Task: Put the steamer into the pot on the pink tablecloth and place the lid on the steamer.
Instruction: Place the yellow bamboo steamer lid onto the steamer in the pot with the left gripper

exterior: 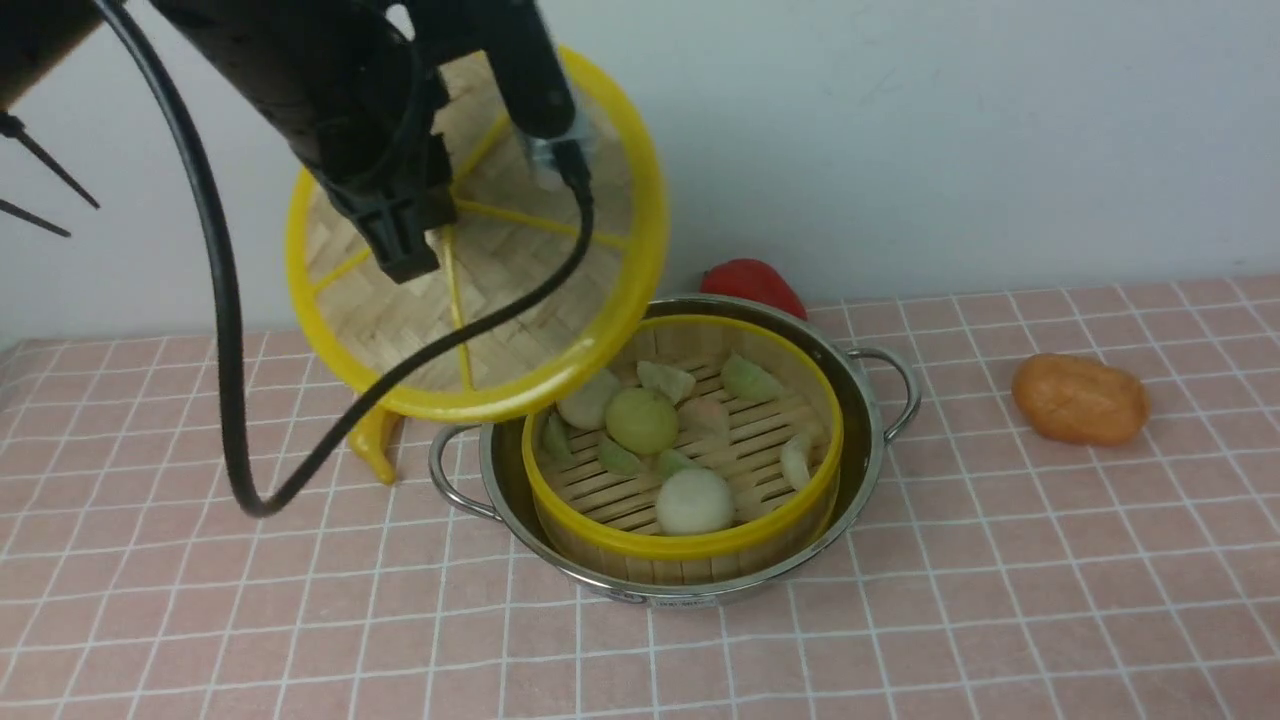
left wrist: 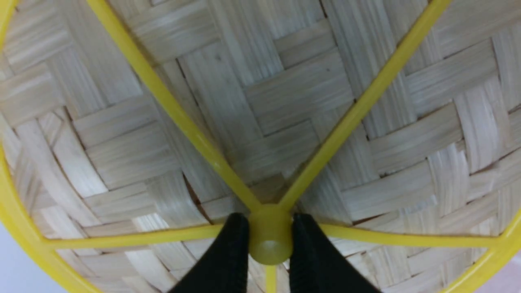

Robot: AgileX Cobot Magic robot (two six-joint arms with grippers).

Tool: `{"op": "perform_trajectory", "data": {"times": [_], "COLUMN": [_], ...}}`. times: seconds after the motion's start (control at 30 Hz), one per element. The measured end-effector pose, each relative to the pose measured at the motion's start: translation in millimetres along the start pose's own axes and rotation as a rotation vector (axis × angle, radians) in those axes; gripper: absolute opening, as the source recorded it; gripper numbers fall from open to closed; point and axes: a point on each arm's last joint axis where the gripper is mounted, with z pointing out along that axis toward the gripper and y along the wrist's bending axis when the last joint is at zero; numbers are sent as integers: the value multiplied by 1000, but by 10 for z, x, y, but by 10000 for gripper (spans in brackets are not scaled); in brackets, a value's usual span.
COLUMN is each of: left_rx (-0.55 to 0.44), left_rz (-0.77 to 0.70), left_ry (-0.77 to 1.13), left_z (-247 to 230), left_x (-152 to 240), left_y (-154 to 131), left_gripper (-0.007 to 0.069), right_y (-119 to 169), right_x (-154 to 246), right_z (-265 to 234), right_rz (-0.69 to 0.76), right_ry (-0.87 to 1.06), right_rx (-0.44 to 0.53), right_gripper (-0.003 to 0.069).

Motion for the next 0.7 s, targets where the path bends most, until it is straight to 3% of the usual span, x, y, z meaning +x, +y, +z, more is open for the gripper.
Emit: {"op": "perform_trajectory", "data": {"times": [0.2,0.47,0.7], "left_rx": [145,231,237], "left_rz": [43,54,-115], "left_ry": [-111,-47,31], "left_z": [218,704,879], "left_x": [-167,-225,-279], "left_y": [-103,-151,-205], "left_gripper": [120,120,120], "right_y": [0,0,0], "right_x": [0,0,0], "right_z": [0,0,0], "right_rz": [0,1,1], "right_ry": [0,0,0], "right_rx": [0,0,0], "right_gripper": [240,240,240]}}
